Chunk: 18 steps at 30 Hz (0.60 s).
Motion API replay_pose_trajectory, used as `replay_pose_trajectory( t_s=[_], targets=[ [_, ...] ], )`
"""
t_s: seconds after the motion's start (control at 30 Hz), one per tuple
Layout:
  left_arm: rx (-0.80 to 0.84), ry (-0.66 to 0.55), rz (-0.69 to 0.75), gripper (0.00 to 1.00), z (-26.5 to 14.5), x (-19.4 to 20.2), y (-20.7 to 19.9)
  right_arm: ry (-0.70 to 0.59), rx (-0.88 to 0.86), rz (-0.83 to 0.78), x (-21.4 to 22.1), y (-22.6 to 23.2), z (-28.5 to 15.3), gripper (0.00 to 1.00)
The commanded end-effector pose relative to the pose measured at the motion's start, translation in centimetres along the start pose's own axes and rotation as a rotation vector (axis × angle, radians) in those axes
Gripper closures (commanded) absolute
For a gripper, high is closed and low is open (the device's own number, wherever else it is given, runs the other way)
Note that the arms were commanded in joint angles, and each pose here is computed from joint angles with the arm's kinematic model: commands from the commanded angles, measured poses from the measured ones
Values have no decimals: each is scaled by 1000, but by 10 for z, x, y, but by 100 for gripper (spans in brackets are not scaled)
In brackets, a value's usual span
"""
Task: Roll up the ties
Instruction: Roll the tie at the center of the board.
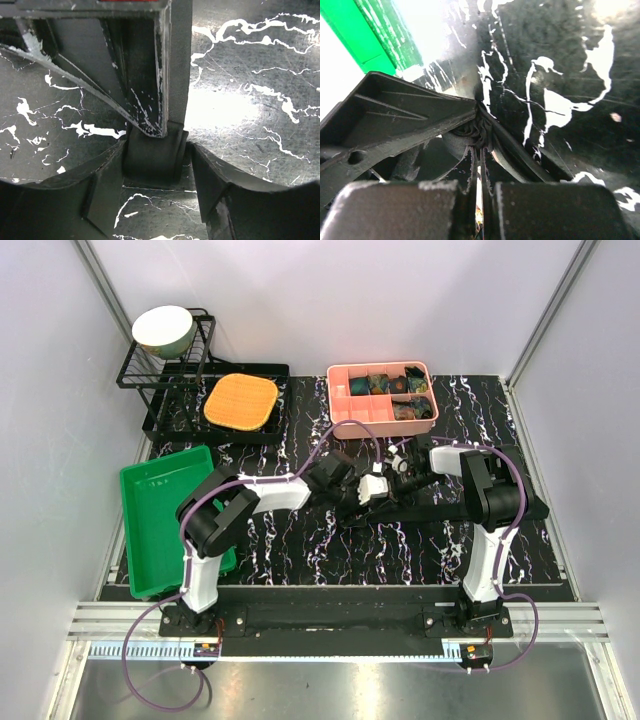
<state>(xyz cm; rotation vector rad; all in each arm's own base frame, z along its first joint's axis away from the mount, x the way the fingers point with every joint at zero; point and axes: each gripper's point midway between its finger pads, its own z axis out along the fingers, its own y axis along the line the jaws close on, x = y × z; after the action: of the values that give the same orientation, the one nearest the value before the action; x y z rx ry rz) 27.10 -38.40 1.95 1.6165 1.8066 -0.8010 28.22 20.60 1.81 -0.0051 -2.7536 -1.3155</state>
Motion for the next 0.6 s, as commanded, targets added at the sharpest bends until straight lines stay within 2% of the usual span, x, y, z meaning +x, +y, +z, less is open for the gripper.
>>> replay_pose_trajectory(
  t_s=[0.0,0.57],
  targets=[
    [26,80,-98,39,3,42,-12,-17,313,-34,-1,-62,-3,100],
    [73,-180,-121,40,14,2,-9,42,426,-107,-2,-75,-5,100]
  ],
)
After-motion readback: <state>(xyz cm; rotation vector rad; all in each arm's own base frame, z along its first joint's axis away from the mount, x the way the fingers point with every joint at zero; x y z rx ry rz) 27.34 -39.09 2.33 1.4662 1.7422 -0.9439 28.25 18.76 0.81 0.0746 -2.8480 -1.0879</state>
